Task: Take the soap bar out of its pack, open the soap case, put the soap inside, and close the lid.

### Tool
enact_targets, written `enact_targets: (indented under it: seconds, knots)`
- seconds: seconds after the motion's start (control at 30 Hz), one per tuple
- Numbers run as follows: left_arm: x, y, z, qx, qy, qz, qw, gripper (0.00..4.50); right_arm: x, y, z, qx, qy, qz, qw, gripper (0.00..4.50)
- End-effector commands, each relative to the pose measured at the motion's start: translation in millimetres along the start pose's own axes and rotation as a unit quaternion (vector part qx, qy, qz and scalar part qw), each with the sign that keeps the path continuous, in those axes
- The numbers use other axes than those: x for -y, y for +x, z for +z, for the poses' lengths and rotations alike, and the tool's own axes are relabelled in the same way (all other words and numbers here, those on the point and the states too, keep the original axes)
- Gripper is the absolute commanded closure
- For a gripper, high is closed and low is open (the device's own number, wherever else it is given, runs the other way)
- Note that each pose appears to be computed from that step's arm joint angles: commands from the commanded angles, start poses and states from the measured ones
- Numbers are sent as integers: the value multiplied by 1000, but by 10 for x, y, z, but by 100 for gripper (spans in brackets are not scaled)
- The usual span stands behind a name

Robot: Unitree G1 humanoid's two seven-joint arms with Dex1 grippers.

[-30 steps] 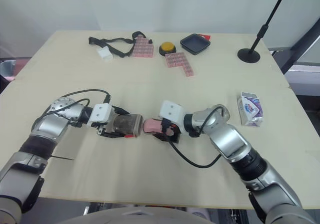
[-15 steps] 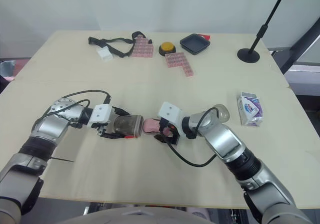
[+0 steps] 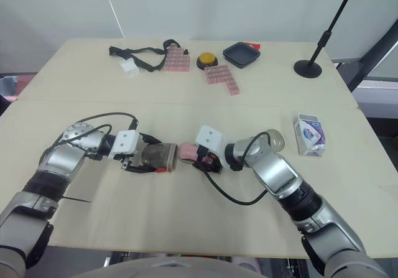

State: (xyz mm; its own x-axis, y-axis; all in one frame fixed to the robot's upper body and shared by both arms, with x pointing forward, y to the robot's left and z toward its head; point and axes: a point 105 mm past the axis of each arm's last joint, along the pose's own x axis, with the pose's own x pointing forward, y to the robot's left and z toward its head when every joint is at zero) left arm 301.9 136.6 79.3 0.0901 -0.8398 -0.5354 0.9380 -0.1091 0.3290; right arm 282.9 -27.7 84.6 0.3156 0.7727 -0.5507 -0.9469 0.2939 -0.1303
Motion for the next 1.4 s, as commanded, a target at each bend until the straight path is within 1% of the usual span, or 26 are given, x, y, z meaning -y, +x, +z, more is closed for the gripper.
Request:
enact_targets:
  seconds: [0.03, 0.17, 0.3, 0.47, 0.63, 0.8, 1.0, 1.17, 1.4]
  knots:
    - [-30, -62, 34, 3, 7, 11, 1000, 103, 7, -26, 5, -2, -19, 8, 1000, 195]
    - [-47, -38, 41, 9, 4, 15, 1000, 103, 61, -186, 64, 3, -64, 15, 998, 195]
    - [-63, 40, 99, 27, 5, 17, 999, 103, 95, -400, 90, -9, -124, 38, 991, 195]
    - [-103, 216, 263, 67, 7, 22, 998, 103, 147, -554, 58, -32, -141, 52, 988, 195]
    - [-93, 350, 374, 92, 6, 19, 996, 103, 164, -563, 25, -44, -146, 54, 987, 195]
    - [-57, 398, 428, 101, 9, 16, 995, 103, 171, -507, 35, -37, -133, 46, 989, 195]
    - [-39, 418, 460, 104, 14, 11, 994, 103, 147, -460, 47, -38, -137, 53, 988, 195]
    - [-57, 421, 477, 105, 16, 12, 994, 103, 154, -448, 29, -54, -154, 57, 985, 195]
    - [-82, 495, 552, 114, 21, 13, 993, 103, 138, -419, 123, -65, -156, 63, 984, 195]
